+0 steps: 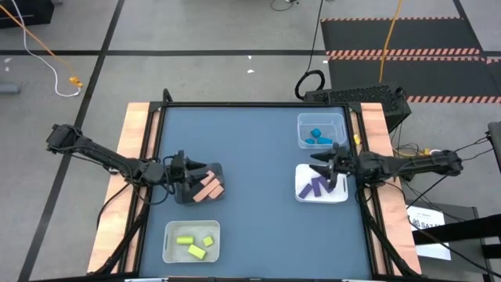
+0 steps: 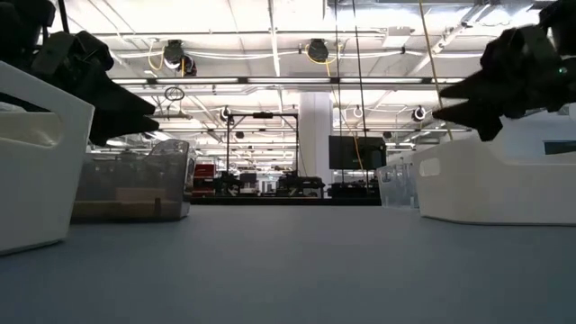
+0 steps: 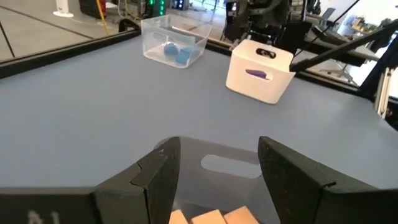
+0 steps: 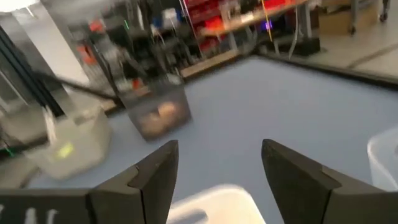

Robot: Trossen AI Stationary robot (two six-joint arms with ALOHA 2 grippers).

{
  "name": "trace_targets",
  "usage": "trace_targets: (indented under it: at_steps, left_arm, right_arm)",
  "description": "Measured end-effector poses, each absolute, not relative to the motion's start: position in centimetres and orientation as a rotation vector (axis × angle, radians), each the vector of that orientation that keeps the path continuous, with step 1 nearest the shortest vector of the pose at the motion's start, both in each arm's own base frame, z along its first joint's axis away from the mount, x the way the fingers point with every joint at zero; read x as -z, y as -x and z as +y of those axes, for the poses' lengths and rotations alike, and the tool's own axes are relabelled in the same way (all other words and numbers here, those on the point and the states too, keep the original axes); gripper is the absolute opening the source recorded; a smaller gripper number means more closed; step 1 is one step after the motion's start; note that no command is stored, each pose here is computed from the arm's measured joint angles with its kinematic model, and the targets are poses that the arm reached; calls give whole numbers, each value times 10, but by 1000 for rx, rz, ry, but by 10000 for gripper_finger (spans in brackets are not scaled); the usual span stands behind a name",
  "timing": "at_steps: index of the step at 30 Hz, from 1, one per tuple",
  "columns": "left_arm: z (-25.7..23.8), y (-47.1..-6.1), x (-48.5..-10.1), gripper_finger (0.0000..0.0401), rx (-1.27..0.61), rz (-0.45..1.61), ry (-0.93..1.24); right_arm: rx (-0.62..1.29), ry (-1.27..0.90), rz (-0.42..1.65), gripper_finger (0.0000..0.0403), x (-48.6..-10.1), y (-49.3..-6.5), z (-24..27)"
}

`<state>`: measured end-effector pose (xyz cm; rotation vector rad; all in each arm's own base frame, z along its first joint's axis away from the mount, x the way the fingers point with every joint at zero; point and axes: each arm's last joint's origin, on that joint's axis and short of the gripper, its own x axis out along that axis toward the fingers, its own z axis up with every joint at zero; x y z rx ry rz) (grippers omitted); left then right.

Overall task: Sort & place blocks by color
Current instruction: Return to Home Position

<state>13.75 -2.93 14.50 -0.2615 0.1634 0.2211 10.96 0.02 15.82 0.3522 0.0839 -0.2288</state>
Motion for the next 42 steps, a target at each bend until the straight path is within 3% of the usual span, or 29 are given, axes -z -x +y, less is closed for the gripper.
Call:
trace_targets:
  at_steps: [7, 17, 42]
  left_arm:
    - [-28, -135, -150, 216, -216, 131, 276]
    - [-8, -121, -180, 216, -298, -148, 378]
    - [60, -75, -205, 216, -935, -568, 306]
  right_arm:
    - [213, -380, -68, 222, -171, -100, -2]
    - [317, -386, -175, 222, -178, -94, -14]
    - [1063, -308, -316, 222, -178, -59, -75]
